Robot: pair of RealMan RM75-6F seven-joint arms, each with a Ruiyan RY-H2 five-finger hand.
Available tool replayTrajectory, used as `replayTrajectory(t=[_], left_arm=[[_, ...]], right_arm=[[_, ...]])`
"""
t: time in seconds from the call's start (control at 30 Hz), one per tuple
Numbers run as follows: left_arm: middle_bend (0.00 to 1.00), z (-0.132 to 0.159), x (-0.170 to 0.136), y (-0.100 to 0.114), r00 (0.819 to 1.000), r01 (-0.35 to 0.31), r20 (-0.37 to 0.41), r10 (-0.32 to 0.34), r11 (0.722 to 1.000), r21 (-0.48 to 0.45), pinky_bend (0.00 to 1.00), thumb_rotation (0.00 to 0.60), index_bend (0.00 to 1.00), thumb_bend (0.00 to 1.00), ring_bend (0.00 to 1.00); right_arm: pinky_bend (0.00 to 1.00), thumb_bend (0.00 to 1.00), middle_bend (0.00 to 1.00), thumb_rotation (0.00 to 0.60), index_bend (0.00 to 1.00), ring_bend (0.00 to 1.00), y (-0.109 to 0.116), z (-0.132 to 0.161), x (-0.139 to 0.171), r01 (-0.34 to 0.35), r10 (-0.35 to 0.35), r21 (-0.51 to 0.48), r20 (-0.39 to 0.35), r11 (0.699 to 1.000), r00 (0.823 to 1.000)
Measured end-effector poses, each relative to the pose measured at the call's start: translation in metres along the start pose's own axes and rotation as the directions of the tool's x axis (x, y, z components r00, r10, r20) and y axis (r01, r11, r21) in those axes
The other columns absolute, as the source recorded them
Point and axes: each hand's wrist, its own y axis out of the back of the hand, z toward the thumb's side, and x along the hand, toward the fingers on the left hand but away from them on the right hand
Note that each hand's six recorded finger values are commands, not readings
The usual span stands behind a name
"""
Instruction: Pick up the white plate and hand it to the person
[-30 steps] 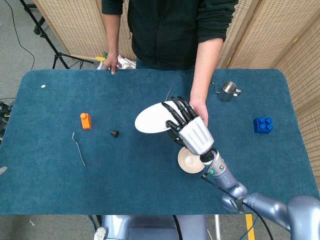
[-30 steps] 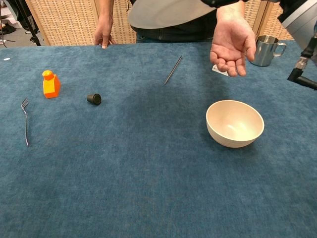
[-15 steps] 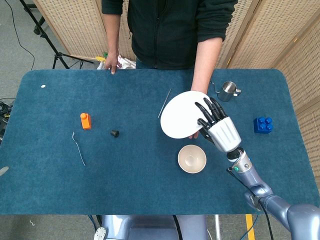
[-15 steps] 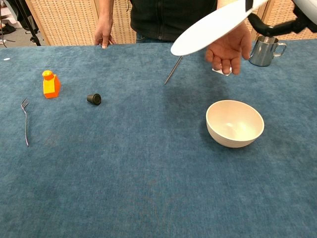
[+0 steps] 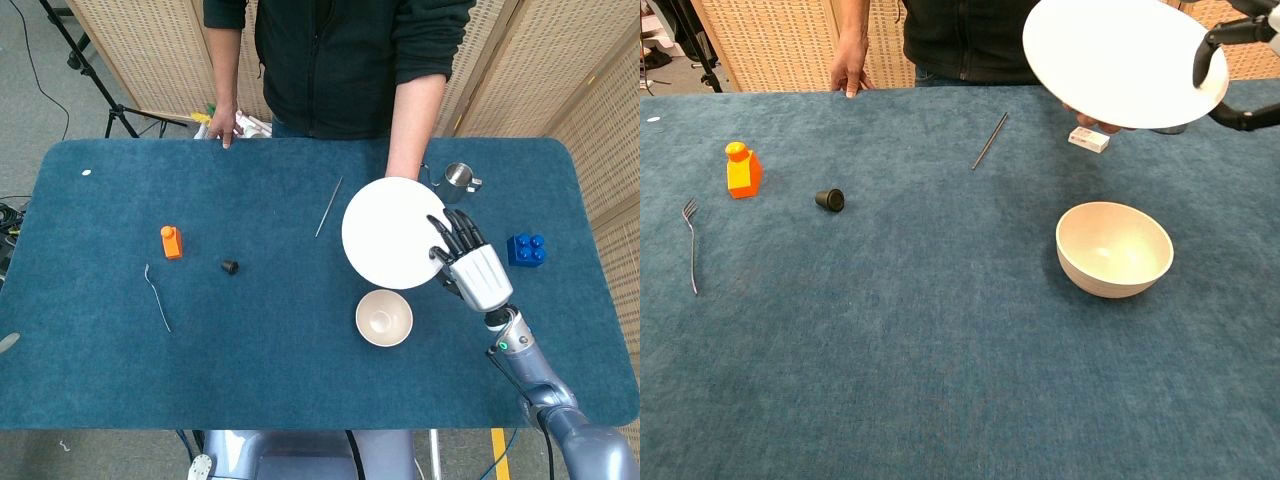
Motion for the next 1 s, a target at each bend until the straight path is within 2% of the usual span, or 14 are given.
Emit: replayTrajectory(t=[0.03, 0.1, 0.43, 0.63, 0.83, 1.0], left_arm=[[0.00, 0.000, 0.000, 0.000, 1.000, 0.002, 0.000, -0.002, 1.000, 0.001, 0.00, 0.600, 0.00, 0.00, 0.00], [0.00, 0.001, 0.000, -0.001, 1.000, 0.004, 0.002, -0.004, 1.000, 0.003, 0.00, 0.600, 0.00, 0.00, 0.00], [0.00, 0.001, -0.001, 0.000, 1.000, 0.001, 0.005, -0.001, 1.000, -0.002, 0.00, 0.600, 0.00, 0.00, 0.00], [0.00, 0.000, -0.002, 0.002, 1.000, -0.004, 0.006, 0.004, 1.000, -0.004, 0.00, 0.600, 0.00, 0.00, 0.00], [0.00, -0.001, -0.003, 0.004, 1.000, -0.025, 0.000, 0.025, 1.000, 0.017, 0.00, 0.600, 0.00, 0.00, 0.00], [0.00, -0.004, -0.002, 0.006, 0.997, -0.066, -0.024, 0.067, 0.996, 0.058, 0.00, 0.600, 0.00, 0.00, 0.00]], right_arm=[[0.12, 0.06, 0.00, 0.600, 0.00, 0.00, 0.000, -0.003, 0.002, -0.005, 0.005, -0.005, 0.010, 1.000, 1.000], [0.11, 0.01, 0.00, 0.600, 0.00, 0.00, 0.002, -0.009, 0.006, -0.005, 0.006, -0.027, 0.029, 1.000, 1.000], [0.01, 0.00, 0.00, 0.600, 0.00, 0.00, 0.028, -0.026, 0.028, 0.048, -0.043, -0.072, 0.074, 0.996, 0.996], [0.00, 0.00, 0.00, 0.600, 0.00, 0.00, 0.047, -0.038, 0.051, 0.070, -0.056, -0.109, 0.127, 0.992, 0.990], [0.00, 0.00, 0.00, 0.600, 0.00, 0.00, 0.071, -0.045, 0.087, 0.074, -0.027, -0.186, 0.240, 0.980, 0.970], [0.00, 0.00, 0.00, 0.600, 0.00, 0.00, 0.091, -0.039, 0.110, 0.057, 0.033, -0.263, 0.326, 0.963, 0.945]])
